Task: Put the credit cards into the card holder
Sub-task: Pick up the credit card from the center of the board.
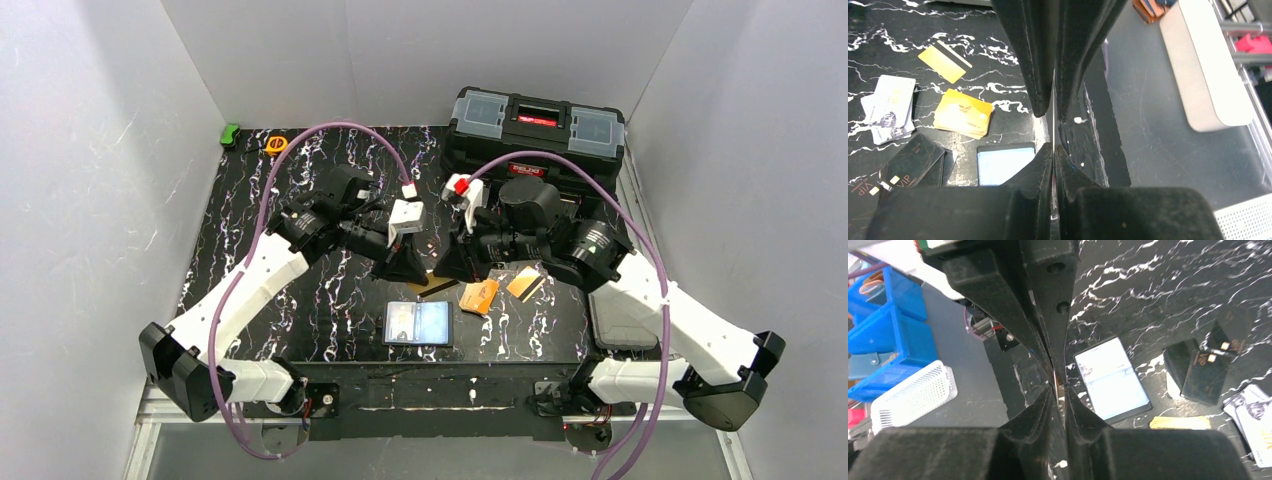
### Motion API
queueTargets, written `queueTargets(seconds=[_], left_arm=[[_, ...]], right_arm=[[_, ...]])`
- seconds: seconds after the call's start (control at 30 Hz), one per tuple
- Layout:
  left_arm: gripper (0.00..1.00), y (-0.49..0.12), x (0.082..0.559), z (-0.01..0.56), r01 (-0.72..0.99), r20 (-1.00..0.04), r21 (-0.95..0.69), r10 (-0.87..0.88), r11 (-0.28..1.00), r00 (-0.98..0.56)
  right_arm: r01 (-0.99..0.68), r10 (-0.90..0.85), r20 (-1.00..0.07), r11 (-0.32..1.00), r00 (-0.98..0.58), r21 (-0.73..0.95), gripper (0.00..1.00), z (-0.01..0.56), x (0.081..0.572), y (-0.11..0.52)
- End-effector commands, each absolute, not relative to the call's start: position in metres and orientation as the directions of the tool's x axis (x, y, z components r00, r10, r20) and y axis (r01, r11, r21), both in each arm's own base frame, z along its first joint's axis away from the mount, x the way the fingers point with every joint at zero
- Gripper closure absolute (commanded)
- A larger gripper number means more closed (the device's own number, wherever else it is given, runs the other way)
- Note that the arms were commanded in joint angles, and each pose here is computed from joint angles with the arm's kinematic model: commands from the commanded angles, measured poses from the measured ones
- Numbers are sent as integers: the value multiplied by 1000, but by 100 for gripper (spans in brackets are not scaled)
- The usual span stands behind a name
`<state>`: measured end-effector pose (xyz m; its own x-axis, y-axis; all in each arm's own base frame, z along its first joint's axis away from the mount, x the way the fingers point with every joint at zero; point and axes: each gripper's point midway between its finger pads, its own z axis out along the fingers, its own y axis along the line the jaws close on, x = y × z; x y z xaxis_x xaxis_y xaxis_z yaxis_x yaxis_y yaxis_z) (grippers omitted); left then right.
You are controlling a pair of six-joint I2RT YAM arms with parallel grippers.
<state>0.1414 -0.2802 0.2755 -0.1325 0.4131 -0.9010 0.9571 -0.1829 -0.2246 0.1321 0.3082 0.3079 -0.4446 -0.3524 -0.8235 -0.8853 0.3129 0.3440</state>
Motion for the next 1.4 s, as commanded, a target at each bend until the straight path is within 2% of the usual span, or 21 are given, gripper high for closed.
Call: queueTargets(seconds=[0.0,0.07,0.1,0.23,0.37,0.6,0.7,0.83,0.97,1.37], left_arm=[[100,-286,143,306,960,-922,-262,320,-100,-219],[100,-287,145,318,953,-922,-295,281,-67,-265],[100,-288,147,324,952,-926,-300,255,-53,-277],[100,-283,150,355,941,-928,-338,162,12,-336],[100,-272,154,385,927,-927,-367,49,83,-372],[100,-261,176,414,847,-863,-504,-129,167,-489],[100,-258,181,421,835,-846,-528,-190,154,-499],[100,-258,185,412,815,-821,-562,-217,140,-529],[100,-260,188,407,800,-799,-589,-227,113,-556],[100,-256,172,413,825,-808,-562,-251,59,-533]], right_arm=[[-906,-170,-926,327,-337,270,72,365,143,307],[-897,-129,-943,370,-306,241,60,377,148,297],[-883,-102,-950,408,-296,231,51,383,153,291],[-834,52,-963,490,-265,256,3,413,161,264],[-824,131,-941,456,-312,337,2,419,158,260],[-855,159,-907,304,-389,420,2,406,147,283],[-868,171,-903,254,-393,426,2,412,144,290],[-870,175,-895,222,-410,441,12,414,145,299],[-882,239,-891,186,-387,433,15,420,147,302],[-870,289,-884,230,-366,436,19,421,158,299]])
